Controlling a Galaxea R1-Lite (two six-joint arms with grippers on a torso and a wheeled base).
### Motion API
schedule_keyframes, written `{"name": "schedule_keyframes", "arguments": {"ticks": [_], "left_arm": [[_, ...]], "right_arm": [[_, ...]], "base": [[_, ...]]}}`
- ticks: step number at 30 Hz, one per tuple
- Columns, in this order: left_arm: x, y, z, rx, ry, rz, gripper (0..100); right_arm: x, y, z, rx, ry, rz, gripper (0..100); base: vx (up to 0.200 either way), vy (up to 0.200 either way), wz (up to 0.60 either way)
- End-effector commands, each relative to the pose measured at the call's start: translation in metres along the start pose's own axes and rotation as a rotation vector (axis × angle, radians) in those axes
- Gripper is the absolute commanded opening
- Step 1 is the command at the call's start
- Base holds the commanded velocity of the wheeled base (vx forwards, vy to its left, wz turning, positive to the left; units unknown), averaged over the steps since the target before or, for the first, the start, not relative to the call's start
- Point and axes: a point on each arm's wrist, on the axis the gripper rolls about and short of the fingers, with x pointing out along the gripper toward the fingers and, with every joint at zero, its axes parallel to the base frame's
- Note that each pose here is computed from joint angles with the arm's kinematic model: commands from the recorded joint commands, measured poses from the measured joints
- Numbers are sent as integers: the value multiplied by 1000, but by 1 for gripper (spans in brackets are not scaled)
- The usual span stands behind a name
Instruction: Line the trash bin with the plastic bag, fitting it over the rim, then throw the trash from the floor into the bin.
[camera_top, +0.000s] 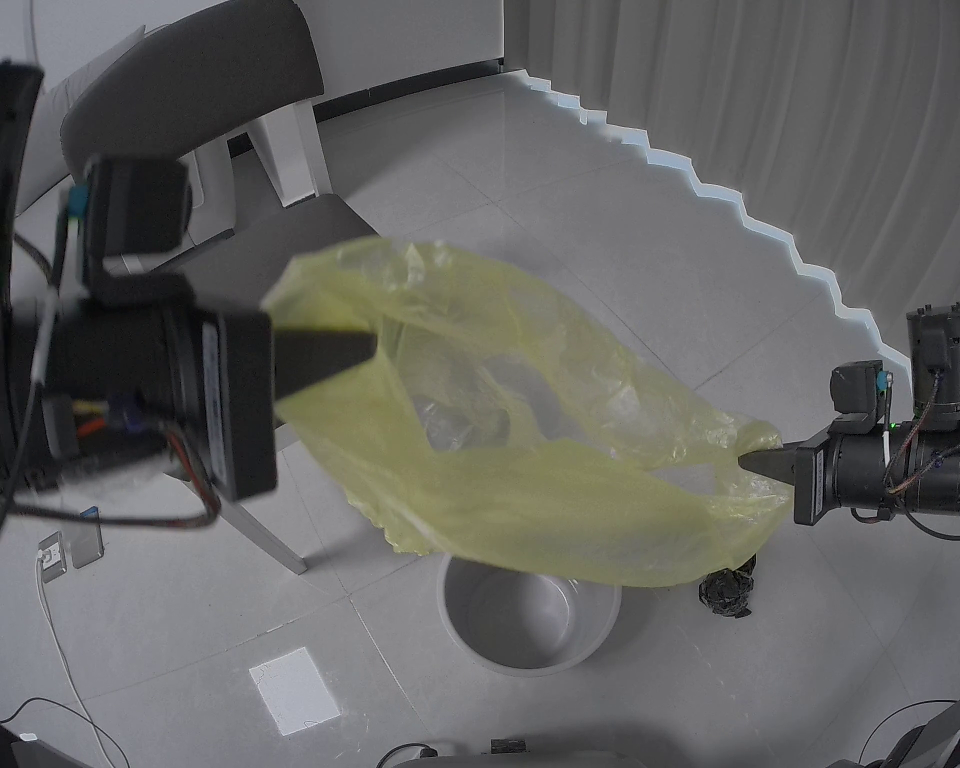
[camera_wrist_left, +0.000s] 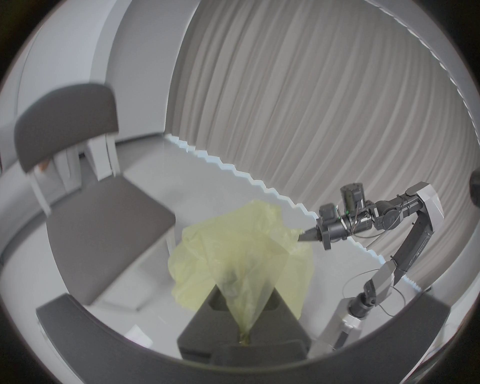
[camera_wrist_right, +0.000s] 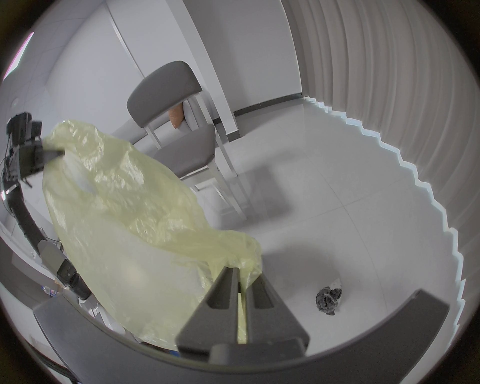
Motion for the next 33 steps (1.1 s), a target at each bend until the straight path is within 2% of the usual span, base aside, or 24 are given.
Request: {"name": "schedule_keyframes", "arguments": {"ticks": [1, 4, 5, 12, 16, 18, 24, 29, 33], "left_arm": [[4, 12, -48, -174, 149, 19, 0], [14, 14, -61, -228, 181, 16, 0], [25, 14, -72, -249, 205, 13, 0], [63, 27, -101, -301, 175, -5, 0], [90, 41, -118, -362, 159, -10, 0], [103, 44, -127, -397, 145, -7, 0], [122, 48, -142, -413, 95, -15, 0], [132, 47, -152, -424, 130, -9, 0], [139, 50, -160, -482, 164, 12, 0]], "right_arm": [[19, -3, -15, 23, 88, -36, 0], [25, -4, -18, 23, 113, -41, 0], [29, -4, -21, 23, 138, -43, 0], [49, -4, -37, 15, 225, -61, 0], [68, -9, -49, 28, 296, -65, 0], [78, -12, -51, 33, 303, -68, 0], [98, -19, -54, 34, 266, -62, 0], [107, -22, -56, 50, 272, -16, 0], [112, -23, -62, 52, 294, 0, 0]], "base": [[0, 0, 0], [0, 0, 0], [0, 0, 0], [0, 0, 0], [0, 0, 0], [0, 0, 0], [0, 0, 0], [0, 0, 0], [0, 0, 0]]}}
